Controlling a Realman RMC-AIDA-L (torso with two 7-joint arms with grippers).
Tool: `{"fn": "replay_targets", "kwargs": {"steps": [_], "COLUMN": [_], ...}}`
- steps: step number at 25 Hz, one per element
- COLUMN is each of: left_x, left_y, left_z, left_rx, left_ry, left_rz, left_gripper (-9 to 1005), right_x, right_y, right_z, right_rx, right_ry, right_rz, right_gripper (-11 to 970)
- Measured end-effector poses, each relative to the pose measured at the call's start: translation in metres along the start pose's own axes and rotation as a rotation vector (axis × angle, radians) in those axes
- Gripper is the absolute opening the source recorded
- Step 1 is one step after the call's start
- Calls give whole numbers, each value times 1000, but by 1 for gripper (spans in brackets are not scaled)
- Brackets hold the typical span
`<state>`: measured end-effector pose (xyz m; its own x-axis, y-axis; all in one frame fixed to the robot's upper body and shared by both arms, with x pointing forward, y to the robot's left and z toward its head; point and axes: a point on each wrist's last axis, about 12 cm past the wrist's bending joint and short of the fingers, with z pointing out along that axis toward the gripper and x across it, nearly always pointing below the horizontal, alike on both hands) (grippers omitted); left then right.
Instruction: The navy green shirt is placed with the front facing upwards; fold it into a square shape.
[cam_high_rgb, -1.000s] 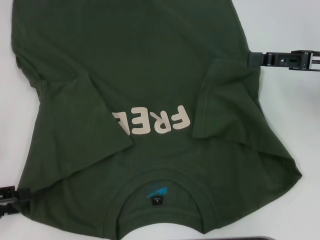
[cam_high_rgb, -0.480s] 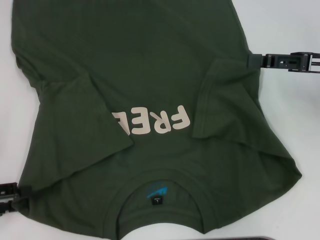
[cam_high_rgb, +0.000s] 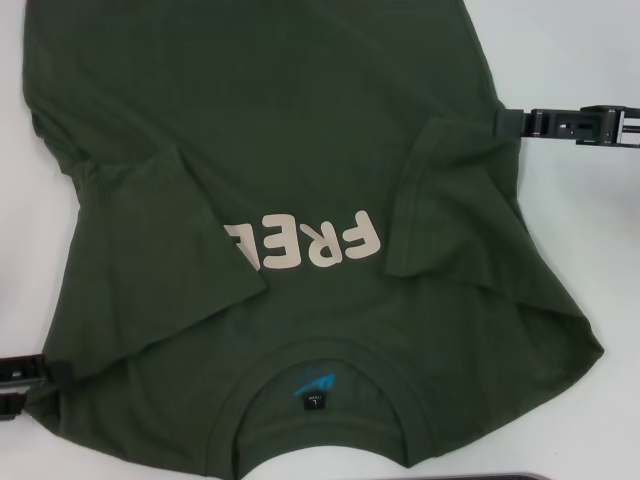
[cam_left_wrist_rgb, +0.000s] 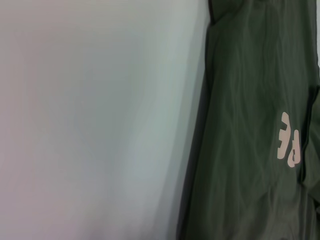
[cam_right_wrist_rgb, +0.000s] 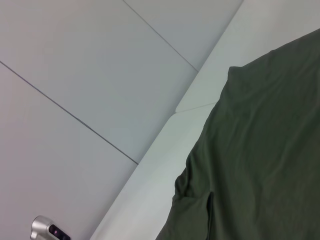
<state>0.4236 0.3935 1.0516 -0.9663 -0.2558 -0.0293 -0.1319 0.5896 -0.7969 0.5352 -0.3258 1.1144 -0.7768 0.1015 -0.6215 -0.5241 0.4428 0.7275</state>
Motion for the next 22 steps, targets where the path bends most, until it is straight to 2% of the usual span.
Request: {"fn": "replay_targets", "kwargs": {"steps": [9, 18, 22], "left_x": [-5, -6, -7], "left_y": [-4, -13, -13], "left_z": [4, 9, 8], "left_rx": [5, 58, 53], "left_ry": [4, 56, 51], "left_rz": [-7, -19, -24], "left_gripper": [726, 699, 516], "right_x": [-1, -2, -3], "right_y": [0, 0, 1], "right_z": [0, 0, 0], "right_rx": [-3, -2, -5], "right_ry": [-6, -11, -11], "right_rz": [-1, -1, -2], "right_gripper": [850, 850, 849]}}
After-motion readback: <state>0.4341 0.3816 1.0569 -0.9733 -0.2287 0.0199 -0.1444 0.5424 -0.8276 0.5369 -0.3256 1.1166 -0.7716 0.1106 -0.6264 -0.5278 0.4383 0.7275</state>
